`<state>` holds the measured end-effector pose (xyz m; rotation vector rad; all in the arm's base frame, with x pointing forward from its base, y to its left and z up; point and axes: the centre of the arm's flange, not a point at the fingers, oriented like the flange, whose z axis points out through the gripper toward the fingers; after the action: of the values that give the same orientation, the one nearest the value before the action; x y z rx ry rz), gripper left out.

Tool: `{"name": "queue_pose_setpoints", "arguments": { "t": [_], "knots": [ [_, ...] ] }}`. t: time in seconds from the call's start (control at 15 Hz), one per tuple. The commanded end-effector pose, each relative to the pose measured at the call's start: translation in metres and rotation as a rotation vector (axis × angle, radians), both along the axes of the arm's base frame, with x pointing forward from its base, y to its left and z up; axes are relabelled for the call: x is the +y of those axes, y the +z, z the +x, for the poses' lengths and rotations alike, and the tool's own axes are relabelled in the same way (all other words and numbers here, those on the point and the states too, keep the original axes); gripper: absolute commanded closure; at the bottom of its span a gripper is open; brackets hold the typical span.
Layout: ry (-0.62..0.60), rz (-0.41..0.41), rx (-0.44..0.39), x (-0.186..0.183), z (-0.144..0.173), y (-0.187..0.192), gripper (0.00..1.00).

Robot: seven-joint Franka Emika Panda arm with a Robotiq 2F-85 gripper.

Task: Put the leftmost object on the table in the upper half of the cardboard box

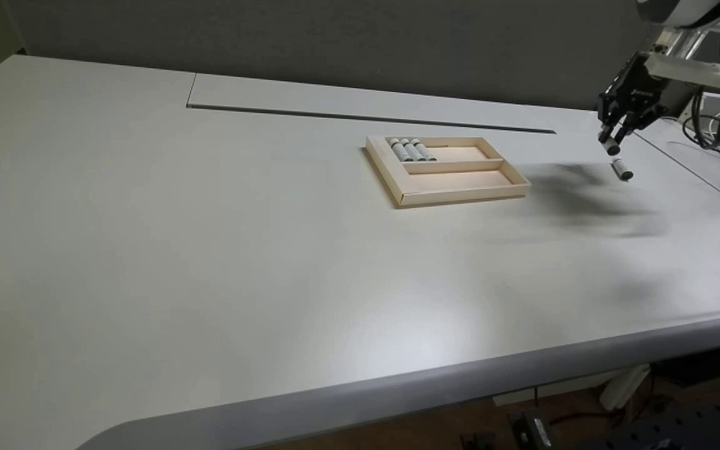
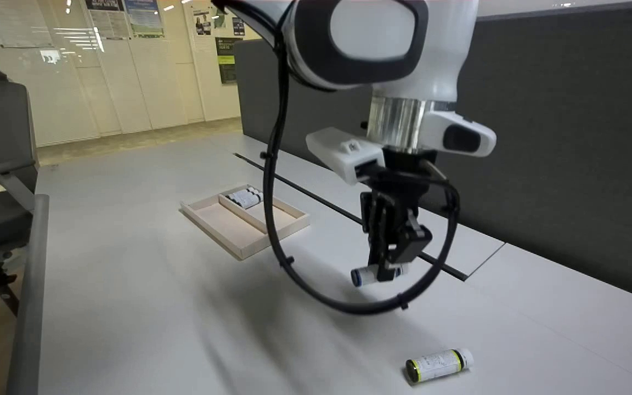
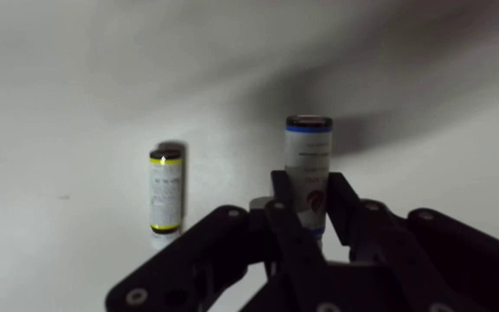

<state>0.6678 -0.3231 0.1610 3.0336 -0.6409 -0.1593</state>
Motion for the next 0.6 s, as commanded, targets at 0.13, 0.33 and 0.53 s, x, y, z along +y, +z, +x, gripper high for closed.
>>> {"name": "queue_pose_setpoints", "arguments": {
  "t": [0.13,0.33,0.53],
  "knots": [
    [0.095,0.004,-0.064,0.087,0.039,0.052,0.93],
    [0.160,0.029,-0.047,0.143,0.048,0.046,0.93],
    [0.221,0.056,-0.007,0.201,0.044,0.030,0.93]
  ]
}}
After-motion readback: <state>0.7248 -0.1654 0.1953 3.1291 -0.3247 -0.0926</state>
